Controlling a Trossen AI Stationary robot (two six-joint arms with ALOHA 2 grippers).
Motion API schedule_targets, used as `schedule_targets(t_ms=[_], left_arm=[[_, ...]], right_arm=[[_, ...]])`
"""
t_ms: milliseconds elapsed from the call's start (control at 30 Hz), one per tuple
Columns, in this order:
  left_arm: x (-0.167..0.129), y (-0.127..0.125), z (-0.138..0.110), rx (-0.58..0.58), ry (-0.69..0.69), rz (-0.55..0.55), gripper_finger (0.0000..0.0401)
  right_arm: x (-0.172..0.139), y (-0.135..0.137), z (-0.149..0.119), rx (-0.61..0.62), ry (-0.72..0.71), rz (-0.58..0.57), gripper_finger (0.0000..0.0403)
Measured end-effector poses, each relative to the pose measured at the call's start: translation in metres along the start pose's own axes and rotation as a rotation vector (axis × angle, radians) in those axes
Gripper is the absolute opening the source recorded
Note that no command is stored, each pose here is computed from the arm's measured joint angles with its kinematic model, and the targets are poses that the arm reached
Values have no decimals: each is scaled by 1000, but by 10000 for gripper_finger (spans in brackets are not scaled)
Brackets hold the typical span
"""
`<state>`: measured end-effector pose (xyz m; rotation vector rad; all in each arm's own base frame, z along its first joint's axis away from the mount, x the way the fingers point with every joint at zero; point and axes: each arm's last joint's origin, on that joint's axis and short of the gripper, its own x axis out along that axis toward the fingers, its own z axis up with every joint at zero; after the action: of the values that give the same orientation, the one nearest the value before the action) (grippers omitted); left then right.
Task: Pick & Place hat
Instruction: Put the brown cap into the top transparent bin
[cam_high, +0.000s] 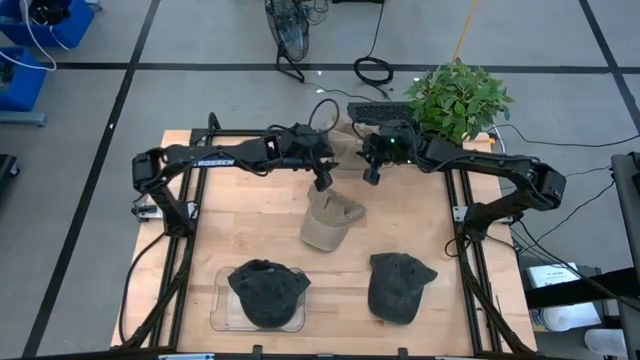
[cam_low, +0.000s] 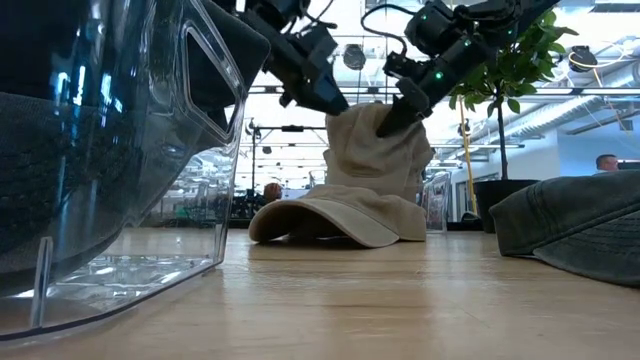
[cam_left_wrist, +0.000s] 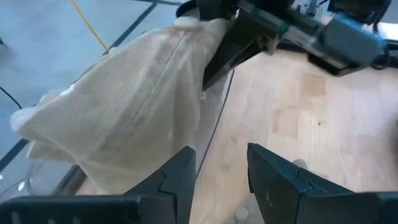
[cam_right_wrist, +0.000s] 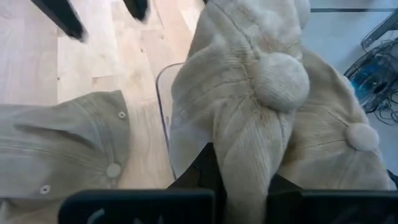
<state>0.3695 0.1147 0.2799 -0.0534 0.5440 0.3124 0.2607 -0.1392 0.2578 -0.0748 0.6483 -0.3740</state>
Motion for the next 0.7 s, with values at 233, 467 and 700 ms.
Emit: schedule_targets(t_ms=[233,467,700], left_arm=[[-20,0,8,-4,-10,0,147],[-46,1,11,-3,27,25,147],[-67,0,15,1,25,60,147]], right_arm=[[0,2,-1,2,10,11,0],[0,4,-1,77,21,14,0],[0,3,-3,143,39,-16,37]])
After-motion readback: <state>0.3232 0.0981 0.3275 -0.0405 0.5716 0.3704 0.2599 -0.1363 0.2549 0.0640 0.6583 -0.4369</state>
